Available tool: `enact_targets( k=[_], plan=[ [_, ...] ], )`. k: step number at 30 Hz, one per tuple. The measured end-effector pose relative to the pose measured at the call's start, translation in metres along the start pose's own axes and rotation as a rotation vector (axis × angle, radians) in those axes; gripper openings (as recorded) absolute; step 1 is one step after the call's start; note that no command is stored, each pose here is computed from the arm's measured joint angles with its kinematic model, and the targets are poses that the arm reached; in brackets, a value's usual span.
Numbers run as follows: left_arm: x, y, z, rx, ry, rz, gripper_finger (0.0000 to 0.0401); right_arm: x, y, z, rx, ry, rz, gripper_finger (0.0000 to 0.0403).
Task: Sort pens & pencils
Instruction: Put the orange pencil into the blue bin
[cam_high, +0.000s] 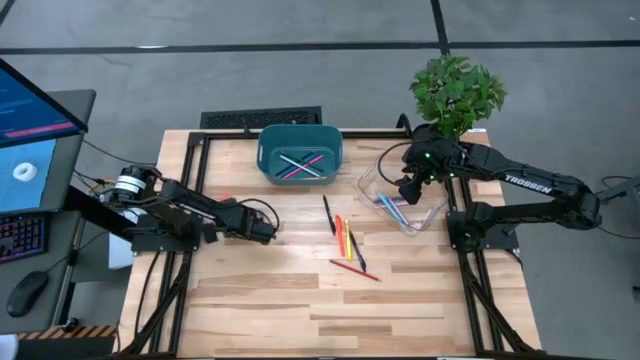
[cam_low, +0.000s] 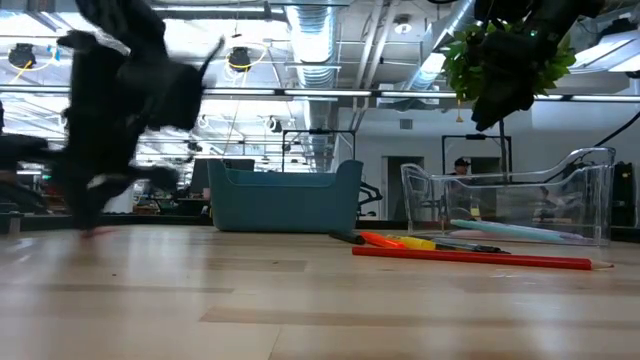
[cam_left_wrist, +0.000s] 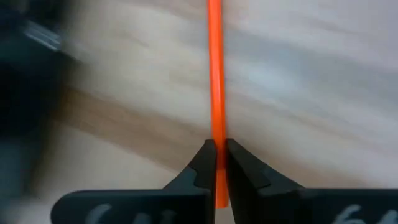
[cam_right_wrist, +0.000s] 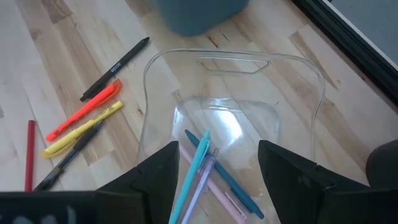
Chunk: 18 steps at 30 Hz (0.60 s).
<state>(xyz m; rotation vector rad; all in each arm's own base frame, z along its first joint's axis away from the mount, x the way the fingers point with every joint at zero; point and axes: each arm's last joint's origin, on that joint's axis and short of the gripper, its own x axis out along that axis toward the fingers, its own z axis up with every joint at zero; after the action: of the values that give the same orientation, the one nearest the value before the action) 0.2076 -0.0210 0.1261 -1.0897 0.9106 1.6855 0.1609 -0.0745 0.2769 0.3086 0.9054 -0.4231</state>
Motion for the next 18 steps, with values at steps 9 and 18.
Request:
enact_targets(
  k=[9,18],
  plan=[
    [-0.075,-0.033,-0.032,0.099,-0.003,-0.394,0.0002,0.000,0.001,0.002,-0.001,-0.015,0.027,0.0239],
    [-0.167,-0.047,-0.047,0.359,-0.140,-0.751,0.0002,0.000,0.001,0.002,-0.002,-0.019,0.028,0.0239]
  ],
)
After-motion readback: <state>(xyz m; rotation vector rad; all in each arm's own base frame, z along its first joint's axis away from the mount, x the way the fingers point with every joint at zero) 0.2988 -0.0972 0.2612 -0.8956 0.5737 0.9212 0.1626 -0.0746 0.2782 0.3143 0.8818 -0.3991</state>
